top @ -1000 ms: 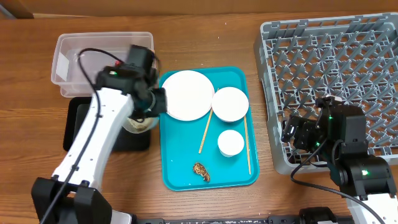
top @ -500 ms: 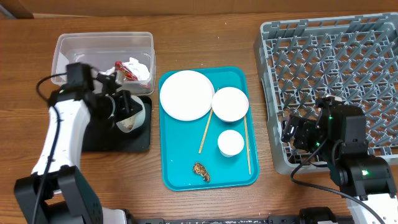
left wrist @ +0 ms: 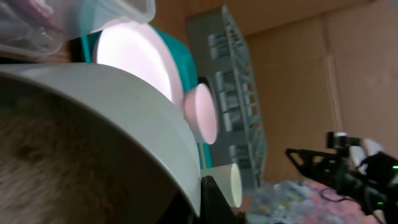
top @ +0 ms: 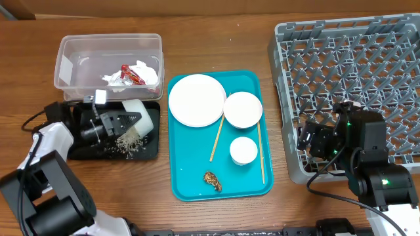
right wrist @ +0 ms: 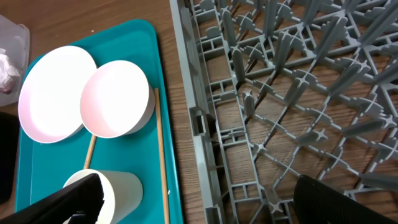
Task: Sort waste into correct bins and load items into the dishwasher
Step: 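Tip the bowl over the black tray to pour out the rice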
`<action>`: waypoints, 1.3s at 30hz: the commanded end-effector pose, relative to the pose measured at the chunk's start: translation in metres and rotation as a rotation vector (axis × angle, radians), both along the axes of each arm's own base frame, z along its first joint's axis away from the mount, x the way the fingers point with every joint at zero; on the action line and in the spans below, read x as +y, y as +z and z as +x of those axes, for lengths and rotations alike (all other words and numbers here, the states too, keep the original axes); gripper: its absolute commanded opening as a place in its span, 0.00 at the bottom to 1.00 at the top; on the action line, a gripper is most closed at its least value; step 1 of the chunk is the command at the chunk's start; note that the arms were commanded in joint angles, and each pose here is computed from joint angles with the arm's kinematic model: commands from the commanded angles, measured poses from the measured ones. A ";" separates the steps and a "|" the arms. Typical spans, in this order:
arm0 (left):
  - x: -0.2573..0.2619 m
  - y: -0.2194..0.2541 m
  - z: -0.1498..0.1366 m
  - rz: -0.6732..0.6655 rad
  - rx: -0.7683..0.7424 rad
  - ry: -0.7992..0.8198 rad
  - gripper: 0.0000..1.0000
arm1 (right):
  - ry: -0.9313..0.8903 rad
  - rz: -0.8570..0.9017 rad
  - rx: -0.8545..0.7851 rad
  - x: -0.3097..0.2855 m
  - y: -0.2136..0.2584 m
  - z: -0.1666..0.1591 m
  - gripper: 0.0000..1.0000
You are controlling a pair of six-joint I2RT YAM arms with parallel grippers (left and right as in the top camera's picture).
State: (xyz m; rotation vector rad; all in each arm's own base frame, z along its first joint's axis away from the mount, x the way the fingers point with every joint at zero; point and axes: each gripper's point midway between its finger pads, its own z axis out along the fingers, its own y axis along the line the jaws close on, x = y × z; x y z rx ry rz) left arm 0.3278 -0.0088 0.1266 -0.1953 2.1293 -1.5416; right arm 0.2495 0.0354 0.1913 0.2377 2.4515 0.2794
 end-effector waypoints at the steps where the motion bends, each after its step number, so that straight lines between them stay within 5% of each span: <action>1: 0.005 0.021 0.001 -0.163 -0.139 0.025 0.04 | -0.004 0.003 -0.039 -0.001 0.014 0.003 1.00; 8: 0.010 0.021 0.001 -0.241 -0.077 0.052 0.04 | -0.004 0.003 -0.039 -0.001 0.014 0.003 1.00; 39: 0.010 0.011 0.001 -0.206 -0.011 0.054 0.04 | -0.004 0.003 -0.031 -0.001 0.013 0.002 1.00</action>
